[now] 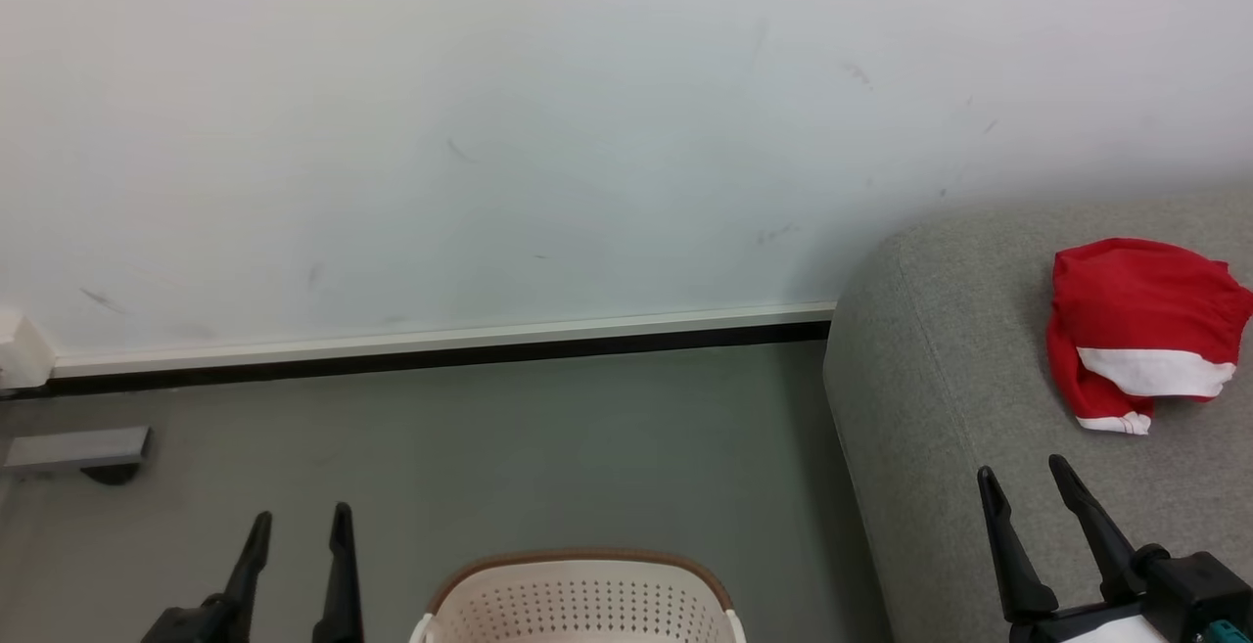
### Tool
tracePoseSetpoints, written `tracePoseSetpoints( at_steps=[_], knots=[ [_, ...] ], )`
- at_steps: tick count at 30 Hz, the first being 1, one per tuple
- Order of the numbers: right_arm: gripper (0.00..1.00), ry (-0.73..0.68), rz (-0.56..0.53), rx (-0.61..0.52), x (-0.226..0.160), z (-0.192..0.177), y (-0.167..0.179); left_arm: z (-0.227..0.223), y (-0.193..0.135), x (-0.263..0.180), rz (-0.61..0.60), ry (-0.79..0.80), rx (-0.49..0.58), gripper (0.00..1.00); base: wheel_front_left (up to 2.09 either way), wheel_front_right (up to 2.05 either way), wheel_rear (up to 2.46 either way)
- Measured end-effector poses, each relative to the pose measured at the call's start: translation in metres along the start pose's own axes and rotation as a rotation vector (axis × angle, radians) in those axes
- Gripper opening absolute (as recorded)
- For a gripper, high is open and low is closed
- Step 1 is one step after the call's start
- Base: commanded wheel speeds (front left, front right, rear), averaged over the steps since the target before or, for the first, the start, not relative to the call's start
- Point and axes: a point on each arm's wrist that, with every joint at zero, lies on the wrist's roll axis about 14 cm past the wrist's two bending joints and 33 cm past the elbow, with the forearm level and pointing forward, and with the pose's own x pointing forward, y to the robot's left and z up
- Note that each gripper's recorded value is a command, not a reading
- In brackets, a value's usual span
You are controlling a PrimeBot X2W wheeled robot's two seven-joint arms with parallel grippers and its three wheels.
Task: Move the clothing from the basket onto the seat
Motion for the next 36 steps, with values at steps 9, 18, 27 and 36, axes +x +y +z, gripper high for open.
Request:
tracePoseSetpoints(
  at_steps=[9, 18, 27, 36],
  knots=[
    [1.00, 0.006, -0.006, 0.000, 0.000, -0.002, -0.002, -0.003, -0.001, 0.005, -0.009, 0.008, -0.004, 1.00, 0.00, 0.00, 0.00],
    [1.00, -0.003, -0.030, -0.008, 0.004, 0.002, -0.013, -0.016, -0.019, 0.017, -0.071, 0.043, -0.014, 1.00, 0.00, 0.00, 0.00],
    [1.00, -0.012, -0.052, -0.022, 0.030, 0.003, -0.029, -0.050, -0.047, 0.052, -0.152, 0.124, -0.036, 1.00, 0.00, 0.00, 0.00],
    [1.00, -0.024, -0.085, -0.039, 0.064, -0.002, -0.051, -0.130, -0.080, 0.077, -0.257, 0.324, -0.035, 1.00, 0.00, 0.00, 0.00]
  ],
)
